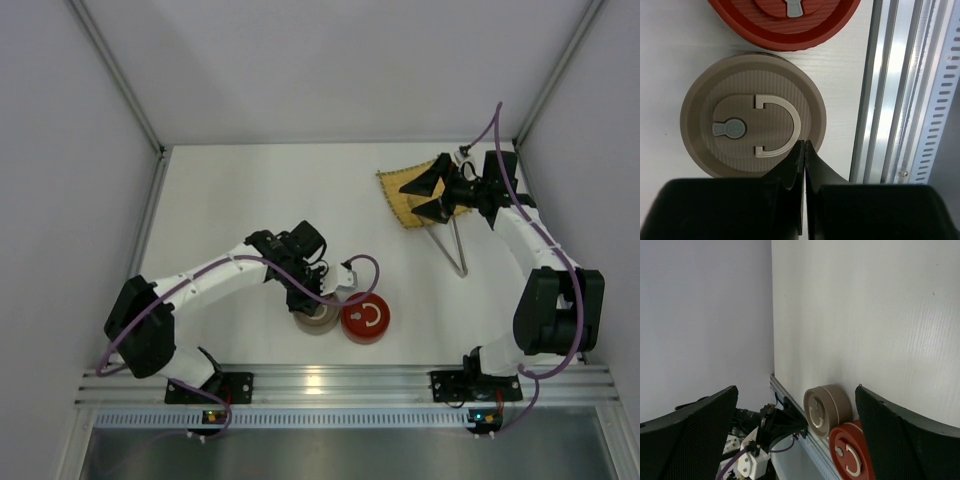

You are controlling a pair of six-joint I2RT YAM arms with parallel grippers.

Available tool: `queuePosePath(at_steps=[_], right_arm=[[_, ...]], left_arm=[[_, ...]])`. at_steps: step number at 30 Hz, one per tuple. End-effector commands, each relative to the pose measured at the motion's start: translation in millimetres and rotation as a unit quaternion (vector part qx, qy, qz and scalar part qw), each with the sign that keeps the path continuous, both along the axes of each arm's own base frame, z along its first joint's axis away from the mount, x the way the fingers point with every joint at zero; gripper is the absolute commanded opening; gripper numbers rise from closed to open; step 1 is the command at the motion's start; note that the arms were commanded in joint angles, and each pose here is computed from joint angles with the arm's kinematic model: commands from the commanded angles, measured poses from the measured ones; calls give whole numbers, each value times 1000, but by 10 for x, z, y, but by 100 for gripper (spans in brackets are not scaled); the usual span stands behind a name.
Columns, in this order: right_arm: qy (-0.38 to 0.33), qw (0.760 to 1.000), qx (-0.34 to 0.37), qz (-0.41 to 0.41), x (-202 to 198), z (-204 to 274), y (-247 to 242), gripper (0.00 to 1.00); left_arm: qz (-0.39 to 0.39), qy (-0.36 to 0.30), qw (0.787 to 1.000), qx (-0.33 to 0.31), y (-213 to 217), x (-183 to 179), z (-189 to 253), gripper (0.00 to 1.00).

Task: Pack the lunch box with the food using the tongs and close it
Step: Close the box lid on the packing box, then reset both arms

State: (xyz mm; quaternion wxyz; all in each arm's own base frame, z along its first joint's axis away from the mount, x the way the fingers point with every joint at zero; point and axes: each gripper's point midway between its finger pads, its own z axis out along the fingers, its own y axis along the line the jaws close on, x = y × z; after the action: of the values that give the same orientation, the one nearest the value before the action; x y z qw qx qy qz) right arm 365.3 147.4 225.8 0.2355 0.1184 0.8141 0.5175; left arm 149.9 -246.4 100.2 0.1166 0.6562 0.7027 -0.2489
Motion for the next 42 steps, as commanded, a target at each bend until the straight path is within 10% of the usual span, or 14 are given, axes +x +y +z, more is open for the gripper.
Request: queuePosePath(at_steps=[1,10,15,22,30,42], right_arm=[[-54,998,-8,2,29,300,-29,99],[-80,994,-67,28,5,332,-99,99],[-111,985,-122,55,-112,291,-173,99],[-127,956,-255,69,-283,-57,-532,99],[-151,907,-389,53,-454,-311,-945,99],[-171,859,-482,25,-544,-495,-1274,99]], left_arm=[[8,19,1000,2,-13,-66,-29,0],[82,-18,992,-100,-167,217,660,0],[275,-11,938,-212,184,1072,1409,13],[449,-15,866,-219,1009,1615,1406,98],[594,-61,788,-150,2025,1794,1048,98],[626,-95,772,-56,2438,1521,403,98]])
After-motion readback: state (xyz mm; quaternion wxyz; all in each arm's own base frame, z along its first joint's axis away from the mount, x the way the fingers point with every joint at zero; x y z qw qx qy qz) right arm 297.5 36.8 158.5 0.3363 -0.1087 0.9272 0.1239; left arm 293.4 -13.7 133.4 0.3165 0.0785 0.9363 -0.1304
